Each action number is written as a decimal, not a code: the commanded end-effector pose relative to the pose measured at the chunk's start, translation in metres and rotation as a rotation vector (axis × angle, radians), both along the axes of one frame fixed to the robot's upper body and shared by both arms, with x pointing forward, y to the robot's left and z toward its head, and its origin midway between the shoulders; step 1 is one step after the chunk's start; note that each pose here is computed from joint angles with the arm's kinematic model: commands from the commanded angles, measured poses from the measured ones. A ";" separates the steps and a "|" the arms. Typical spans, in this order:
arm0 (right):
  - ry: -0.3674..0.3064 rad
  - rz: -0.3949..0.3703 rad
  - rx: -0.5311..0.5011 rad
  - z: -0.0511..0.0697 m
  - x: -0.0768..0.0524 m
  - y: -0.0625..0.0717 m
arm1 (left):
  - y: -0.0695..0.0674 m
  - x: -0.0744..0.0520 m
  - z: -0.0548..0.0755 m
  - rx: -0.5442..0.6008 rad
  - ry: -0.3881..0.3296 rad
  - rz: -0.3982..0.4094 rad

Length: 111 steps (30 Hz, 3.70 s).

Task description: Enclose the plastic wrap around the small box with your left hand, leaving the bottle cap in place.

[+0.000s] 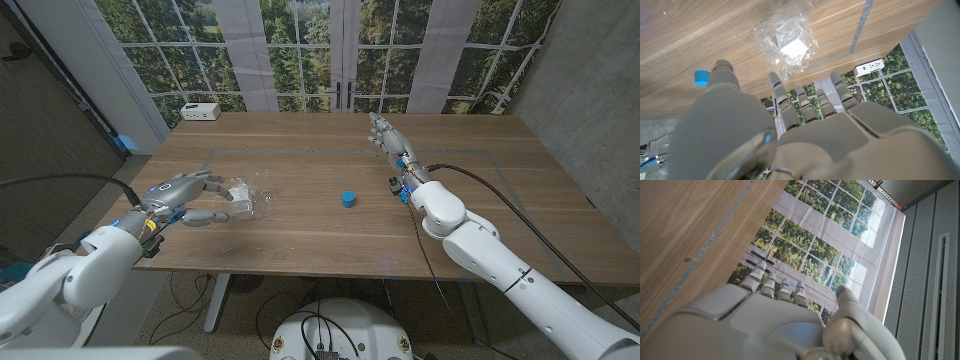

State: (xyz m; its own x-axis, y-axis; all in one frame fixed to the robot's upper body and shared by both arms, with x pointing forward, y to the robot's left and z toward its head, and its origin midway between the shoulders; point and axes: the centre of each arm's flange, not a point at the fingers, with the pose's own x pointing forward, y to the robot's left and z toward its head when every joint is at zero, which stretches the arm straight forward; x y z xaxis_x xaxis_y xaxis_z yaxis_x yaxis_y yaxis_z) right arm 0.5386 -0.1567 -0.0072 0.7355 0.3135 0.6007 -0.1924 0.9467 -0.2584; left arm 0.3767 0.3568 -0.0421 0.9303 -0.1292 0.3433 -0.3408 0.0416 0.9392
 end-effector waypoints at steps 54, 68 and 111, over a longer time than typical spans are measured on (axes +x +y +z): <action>0.018 -0.004 0.027 0.010 0.029 -0.001 | -0.020 0.030 0.003 0.281 -0.129 0.193; 0.037 -0.002 0.031 0.011 0.037 -0.003 | -0.013 0.032 0.000 0.156 -0.403 0.163; 0.097 0.010 0.017 0.015 0.065 -0.012 | -0.044 0.139 -0.015 0.198 -0.510 0.239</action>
